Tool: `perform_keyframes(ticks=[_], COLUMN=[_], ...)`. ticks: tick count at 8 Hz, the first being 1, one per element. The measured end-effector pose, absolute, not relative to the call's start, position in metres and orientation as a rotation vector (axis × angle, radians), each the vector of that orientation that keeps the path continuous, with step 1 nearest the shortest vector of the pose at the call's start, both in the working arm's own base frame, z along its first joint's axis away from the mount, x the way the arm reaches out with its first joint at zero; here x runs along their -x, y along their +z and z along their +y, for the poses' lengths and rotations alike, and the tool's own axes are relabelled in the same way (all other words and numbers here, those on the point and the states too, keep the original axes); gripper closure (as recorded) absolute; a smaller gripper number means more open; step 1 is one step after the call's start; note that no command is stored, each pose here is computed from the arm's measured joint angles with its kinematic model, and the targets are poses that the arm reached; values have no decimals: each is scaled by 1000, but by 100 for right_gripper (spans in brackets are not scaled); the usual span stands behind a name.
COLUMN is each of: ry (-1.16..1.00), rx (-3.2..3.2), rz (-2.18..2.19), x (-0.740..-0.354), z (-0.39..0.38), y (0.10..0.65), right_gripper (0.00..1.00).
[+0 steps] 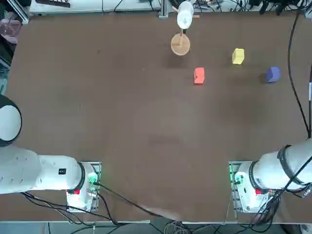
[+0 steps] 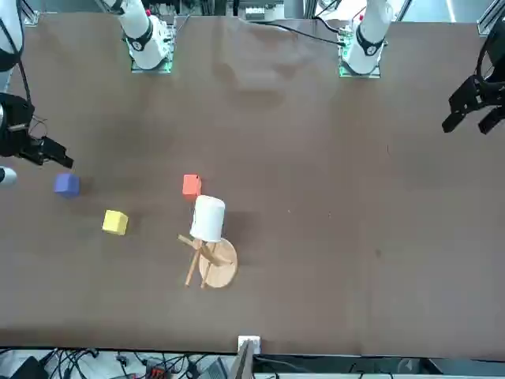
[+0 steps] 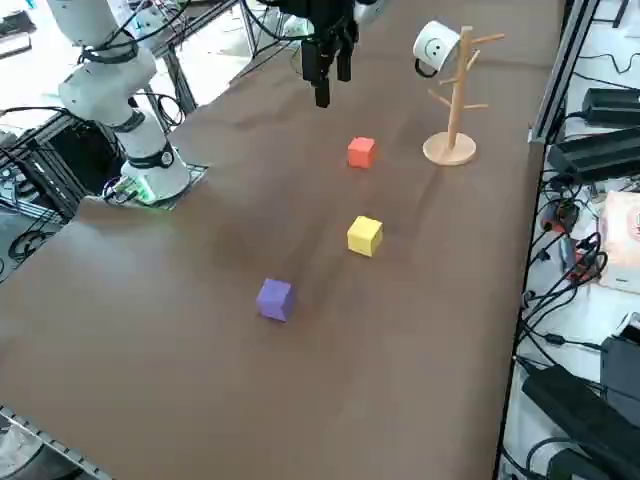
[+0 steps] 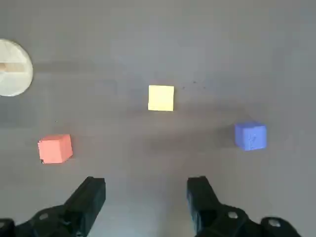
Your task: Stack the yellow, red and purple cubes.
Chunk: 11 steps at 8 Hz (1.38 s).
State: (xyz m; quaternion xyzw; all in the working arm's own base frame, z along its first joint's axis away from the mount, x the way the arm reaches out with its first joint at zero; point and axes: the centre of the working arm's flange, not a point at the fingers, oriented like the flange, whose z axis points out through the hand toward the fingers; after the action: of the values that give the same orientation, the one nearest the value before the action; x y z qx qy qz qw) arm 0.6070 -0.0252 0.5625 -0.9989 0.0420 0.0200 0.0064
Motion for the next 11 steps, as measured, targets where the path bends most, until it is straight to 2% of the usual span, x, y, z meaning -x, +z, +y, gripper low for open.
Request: perform_keyframes(ticks=[5, 8, 11], ry=[90, 222, 103], rx=[3125, 3119, 3130], rz=[131, 132, 139], x=[-607, -610, -619], z=[-25, -26, -29], y=[558, 502, 419], right_gripper=[0, 0, 0])
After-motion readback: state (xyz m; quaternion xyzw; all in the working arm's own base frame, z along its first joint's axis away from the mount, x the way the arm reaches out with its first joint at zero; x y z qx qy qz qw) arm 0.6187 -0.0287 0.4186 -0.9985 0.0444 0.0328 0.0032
